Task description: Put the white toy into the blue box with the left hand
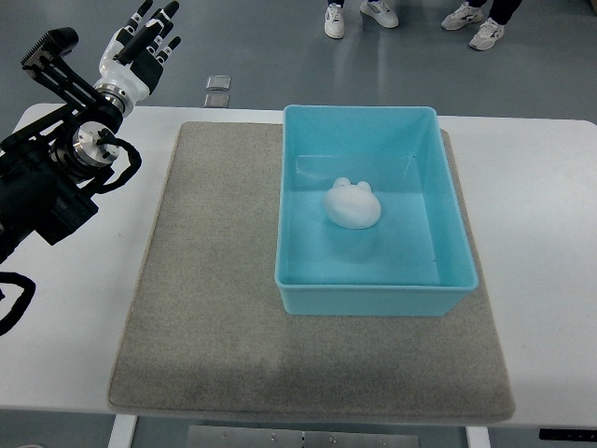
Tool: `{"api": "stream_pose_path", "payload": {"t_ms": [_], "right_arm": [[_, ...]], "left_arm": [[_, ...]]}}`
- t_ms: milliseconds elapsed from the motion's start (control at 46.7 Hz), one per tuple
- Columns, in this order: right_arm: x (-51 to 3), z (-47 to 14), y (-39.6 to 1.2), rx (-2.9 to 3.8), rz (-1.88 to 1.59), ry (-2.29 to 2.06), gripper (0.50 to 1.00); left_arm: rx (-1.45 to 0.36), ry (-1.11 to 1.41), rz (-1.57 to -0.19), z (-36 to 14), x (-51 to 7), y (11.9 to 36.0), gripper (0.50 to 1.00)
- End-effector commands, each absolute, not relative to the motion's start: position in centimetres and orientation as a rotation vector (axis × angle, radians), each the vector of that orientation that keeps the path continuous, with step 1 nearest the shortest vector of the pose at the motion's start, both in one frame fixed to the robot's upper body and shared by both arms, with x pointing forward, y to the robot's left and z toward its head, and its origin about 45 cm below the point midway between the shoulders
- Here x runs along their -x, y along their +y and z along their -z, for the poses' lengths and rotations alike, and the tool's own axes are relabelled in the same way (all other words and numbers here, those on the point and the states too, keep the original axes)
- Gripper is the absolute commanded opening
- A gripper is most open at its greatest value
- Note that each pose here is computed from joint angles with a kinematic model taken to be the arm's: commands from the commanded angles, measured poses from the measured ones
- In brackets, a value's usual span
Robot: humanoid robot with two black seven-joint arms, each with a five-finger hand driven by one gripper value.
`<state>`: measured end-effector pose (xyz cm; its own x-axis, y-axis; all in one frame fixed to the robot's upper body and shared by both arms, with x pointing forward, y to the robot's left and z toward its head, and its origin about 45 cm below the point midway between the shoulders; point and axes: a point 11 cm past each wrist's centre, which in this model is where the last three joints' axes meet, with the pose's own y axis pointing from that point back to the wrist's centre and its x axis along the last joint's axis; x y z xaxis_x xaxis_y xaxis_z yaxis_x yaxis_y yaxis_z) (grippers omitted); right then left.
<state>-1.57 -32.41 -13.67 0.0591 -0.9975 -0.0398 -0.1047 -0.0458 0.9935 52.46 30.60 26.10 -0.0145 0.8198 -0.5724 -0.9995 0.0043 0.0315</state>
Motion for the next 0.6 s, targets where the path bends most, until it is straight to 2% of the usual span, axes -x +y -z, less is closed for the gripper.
{"api": "stream_pose_path", "payload": {"t_ms": [0, 578], "right_arm": [[1.6, 13.7, -32.4, -1.345, 1.146, -1.223, 0.936], [1.6, 13.7, -32.4, -1.345, 1.146, -1.223, 0.936]], "left_arm": [[0.448, 0.503, -1.525, -25.9, -52.4, 30.6, 0.988], [0.386, 0.481, -1.505, -24.6, -51.9, 30.2, 0.992]]}}
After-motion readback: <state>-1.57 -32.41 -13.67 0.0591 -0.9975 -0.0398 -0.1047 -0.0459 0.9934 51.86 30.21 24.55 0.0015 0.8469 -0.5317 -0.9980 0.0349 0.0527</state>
